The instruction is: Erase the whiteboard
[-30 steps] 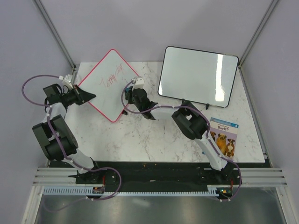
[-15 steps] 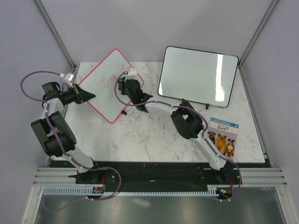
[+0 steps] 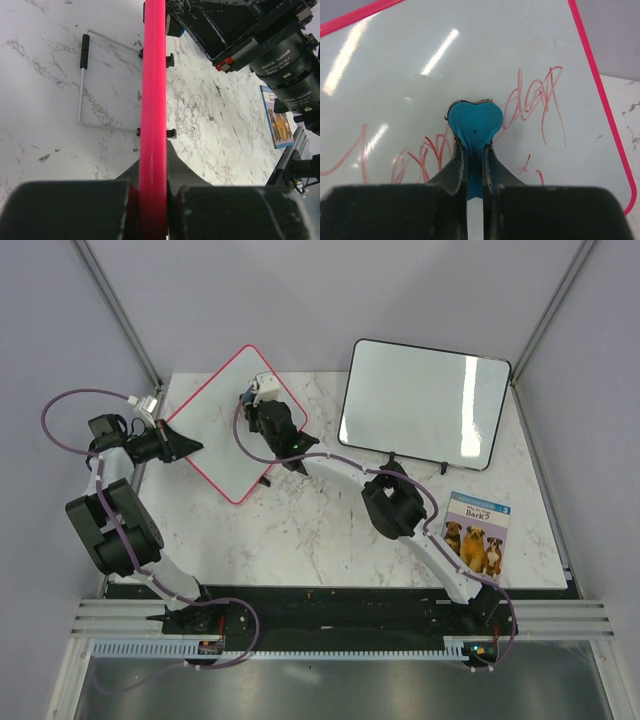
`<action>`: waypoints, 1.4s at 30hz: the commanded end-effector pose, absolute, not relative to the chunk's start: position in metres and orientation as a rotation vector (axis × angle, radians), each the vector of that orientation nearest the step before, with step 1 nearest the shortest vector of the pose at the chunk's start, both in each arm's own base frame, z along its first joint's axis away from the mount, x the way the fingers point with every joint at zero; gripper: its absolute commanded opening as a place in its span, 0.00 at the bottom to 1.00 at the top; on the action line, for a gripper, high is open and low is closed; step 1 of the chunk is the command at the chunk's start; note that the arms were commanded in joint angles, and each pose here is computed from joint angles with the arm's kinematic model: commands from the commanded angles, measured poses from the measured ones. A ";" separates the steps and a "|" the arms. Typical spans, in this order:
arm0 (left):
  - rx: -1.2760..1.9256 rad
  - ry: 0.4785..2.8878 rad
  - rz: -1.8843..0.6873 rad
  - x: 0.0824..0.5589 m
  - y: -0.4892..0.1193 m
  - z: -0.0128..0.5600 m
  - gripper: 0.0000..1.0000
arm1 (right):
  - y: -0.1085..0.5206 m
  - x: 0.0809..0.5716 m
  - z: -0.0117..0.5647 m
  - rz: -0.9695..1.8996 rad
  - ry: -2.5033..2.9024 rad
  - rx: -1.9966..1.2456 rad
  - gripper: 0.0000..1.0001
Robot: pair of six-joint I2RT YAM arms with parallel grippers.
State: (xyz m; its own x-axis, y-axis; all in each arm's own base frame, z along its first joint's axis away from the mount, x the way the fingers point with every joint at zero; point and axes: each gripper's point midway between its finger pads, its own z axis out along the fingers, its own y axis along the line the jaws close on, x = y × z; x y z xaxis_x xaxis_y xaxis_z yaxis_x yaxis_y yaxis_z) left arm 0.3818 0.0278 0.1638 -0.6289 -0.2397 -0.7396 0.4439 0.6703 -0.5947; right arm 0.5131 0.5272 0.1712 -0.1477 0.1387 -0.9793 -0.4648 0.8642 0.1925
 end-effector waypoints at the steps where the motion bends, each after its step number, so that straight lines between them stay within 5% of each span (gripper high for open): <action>1: 0.374 2.047 -1.006 0.364 -0.005 0.143 0.02 | 0.616 0.409 0.154 0.767 1.620 -0.601 0.00; 10: 0.375 2.048 -1.009 0.364 -0.006 0.145 0.02 | 0.645 0.351 0.137 0.886 1.598 -0.734 0.00; 22: 0.405 2.052 -0.988 0.360 -0.006 0.151 0.02 | 0.529 0.506 0.118 0.682 1.729 -0.129 0.00; 31: 0.417 2.050 -0.986 0.358 -0.007 0.157 0.02 | 0.470 0.552 0.080 0.550 1.842 0.079 0.00; 38: 0.421 2.051 -0.989 0.357 -0.008 0.157 0.02 | 0.504 0.531 0.082 0.690 1.872 -0.088 0.00; 42: 0.424 2.047 -1.001 0.355 -0.009 0.156 0.02 | 0.554 0.475 0.101 0.791 1.832 -0.356 0.00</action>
State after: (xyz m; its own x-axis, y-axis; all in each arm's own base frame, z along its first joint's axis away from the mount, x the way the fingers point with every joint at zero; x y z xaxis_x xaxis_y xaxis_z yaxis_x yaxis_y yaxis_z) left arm 0.3793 0.0236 0.1693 -0.6226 -0.1886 -0.7595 0.4772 0.6776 -0.5595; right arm 0.5463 0.5009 0.1771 -0.2417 0.4123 -0.8784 -0.4159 0.7738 0.4777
